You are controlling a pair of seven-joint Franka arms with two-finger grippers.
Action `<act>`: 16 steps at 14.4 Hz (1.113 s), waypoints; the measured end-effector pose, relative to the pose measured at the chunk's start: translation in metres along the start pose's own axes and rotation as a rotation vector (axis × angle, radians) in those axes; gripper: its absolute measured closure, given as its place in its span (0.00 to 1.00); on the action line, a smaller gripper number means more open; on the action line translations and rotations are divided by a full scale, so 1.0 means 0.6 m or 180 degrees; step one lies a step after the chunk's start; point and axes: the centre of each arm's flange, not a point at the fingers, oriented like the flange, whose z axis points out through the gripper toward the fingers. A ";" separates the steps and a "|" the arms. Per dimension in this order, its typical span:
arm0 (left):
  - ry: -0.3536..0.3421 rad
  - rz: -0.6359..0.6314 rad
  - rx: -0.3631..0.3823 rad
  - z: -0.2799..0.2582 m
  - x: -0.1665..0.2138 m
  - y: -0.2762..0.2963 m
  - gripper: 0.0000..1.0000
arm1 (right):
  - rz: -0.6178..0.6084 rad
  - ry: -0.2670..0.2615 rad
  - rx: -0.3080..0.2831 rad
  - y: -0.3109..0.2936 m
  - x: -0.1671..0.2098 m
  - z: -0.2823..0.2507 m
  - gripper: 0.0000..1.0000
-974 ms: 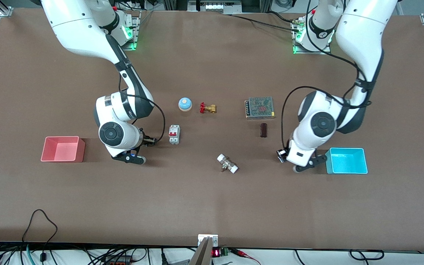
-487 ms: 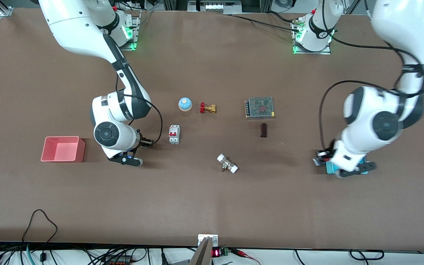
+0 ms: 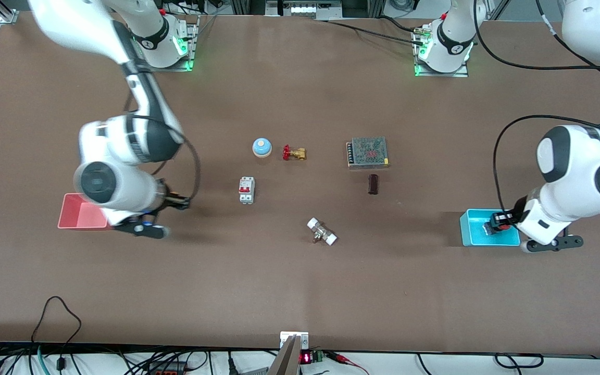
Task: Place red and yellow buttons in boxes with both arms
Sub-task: 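Carry the yellow button to the pink box while the left gripper carries red, then open the left gripper over the cyan box while the right gripper lowers yellow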
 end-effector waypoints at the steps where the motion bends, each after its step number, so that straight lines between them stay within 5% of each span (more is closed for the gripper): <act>1: -0.0030 0.0011 -0.0001 0.010 0.000 -0.010 0.58 | -0.0076 -0.0001 0.0017 0.053 0.021 -0.005 0.63; 7: -0.0176 0.0018 -0.0027 0.108 0.002 -0.018 0.58 | -0.0500 -0.0112 -0.0054 0.325 0.093 0.042 0.63; 16: -0.0135 0.0023 -0.0050 0.147 0.008 -0.015 0.56 | -0.0660 -0.0199 -0.0131 0.391 0.121 0.131 0.63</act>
